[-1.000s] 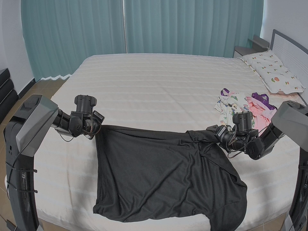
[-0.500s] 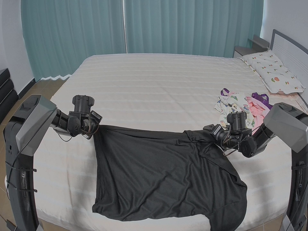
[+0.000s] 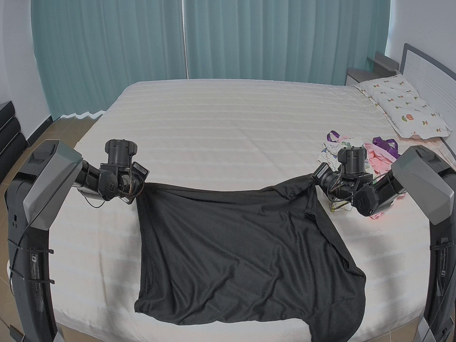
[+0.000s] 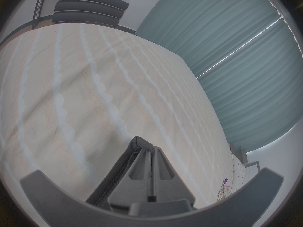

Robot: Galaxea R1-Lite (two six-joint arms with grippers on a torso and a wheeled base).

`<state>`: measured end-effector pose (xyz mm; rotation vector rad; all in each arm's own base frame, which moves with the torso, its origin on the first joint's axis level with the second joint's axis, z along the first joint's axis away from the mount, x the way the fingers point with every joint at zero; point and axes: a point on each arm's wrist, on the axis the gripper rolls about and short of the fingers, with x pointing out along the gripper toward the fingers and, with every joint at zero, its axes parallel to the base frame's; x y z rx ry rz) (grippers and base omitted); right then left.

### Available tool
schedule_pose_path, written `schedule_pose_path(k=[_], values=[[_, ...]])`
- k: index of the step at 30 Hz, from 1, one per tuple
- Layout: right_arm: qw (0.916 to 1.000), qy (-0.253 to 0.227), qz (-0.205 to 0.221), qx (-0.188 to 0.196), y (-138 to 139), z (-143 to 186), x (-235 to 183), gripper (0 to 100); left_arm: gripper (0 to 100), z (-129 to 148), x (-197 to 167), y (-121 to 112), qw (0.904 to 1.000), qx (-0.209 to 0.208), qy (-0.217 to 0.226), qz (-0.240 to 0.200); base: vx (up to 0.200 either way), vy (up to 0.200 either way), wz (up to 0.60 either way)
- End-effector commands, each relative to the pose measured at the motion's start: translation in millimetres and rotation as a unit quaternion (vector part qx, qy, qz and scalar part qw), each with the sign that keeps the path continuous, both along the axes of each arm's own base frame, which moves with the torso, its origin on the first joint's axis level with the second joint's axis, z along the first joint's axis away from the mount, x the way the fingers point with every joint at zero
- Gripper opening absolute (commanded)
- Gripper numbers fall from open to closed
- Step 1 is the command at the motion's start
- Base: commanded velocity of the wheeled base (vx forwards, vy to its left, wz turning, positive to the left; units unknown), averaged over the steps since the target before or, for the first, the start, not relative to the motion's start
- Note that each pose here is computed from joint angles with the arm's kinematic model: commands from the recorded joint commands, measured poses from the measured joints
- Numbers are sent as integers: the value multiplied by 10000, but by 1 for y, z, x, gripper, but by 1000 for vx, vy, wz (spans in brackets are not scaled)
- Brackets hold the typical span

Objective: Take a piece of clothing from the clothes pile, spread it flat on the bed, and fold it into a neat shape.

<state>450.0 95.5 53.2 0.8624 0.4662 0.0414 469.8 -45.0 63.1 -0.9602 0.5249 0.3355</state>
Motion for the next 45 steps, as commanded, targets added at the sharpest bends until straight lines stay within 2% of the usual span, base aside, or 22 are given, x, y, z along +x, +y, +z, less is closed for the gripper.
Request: schedule_pose_path(k=[1, 10, 11, 13, 14, 15, 16, 20, 26, 32, 36, 39, 45], values=[[9998, -134, -115, 4, -8, -4, 19, 0, 0, -1, 6, 6, 9999, -7, -72, 74, 0, 0, 0], [9991, -293, -223, -199, -21, -17, 39, 0, 0, -4, 13, 13, 9998, 4, -102, 143, 0, 0, 0], [9987, -318, -236, -327, -26, -23, 45, 0, 0, -11, 14, 14, 9999, 73, -36, 115, 0, 0, 0], [9987, -292, -219, -350, -26, -29, 46, 0, 0, -14, 15, 14, 9999, 94, -12, 102, 0, 0, 0], [9987, -292, -219, -350, -26, -31, 47, 100, 0, -17, 16, 15, 9999, 101, 4, 105, 0, 0, 0], [9986, -310, -214, -362, -26, -32, 48, 100, 0, -18, 17, 15, 9999, 108, 12, 101, 0, 0, 0], [9985, -377, -212, -344, -25, -30, 51, 100, 100, -19, 18, 16, 9999, 107, 4, 108, 0, 0, 0], [9983, -419, -227, -323, -25, -29, 52, 100, 100, -22, 19, 16, 9999, 110, 35, 108, 0, 0, 0], [9980, -476, -286, -304, -33, -9, 43, 100, 100, -20, 15, 18, 9998, 114, 96, 130, 0, 0, 0], [9988, -358, -193, -279, -34, 14, 14, 100, 100, 6, 0, 29, 9996, 75, 143, 219, 0, 0, 0], [9994, -193, -24, -277, -29, 21, -16, 100, 100, 20, -25, 30, 9996, 20, 239, 128, 0, 0, 0], [9992, 148, 58, -360, -26, 21, -50, 100, 100, 32, -63, 30, 9988, -237, 373, -194, 0, 0, 0], [9962, 713, 259, -438, -21, 14, -108, 100, 100, 27, -123, 27, 9963, -492, 419, -570, 0, 0, 0]])
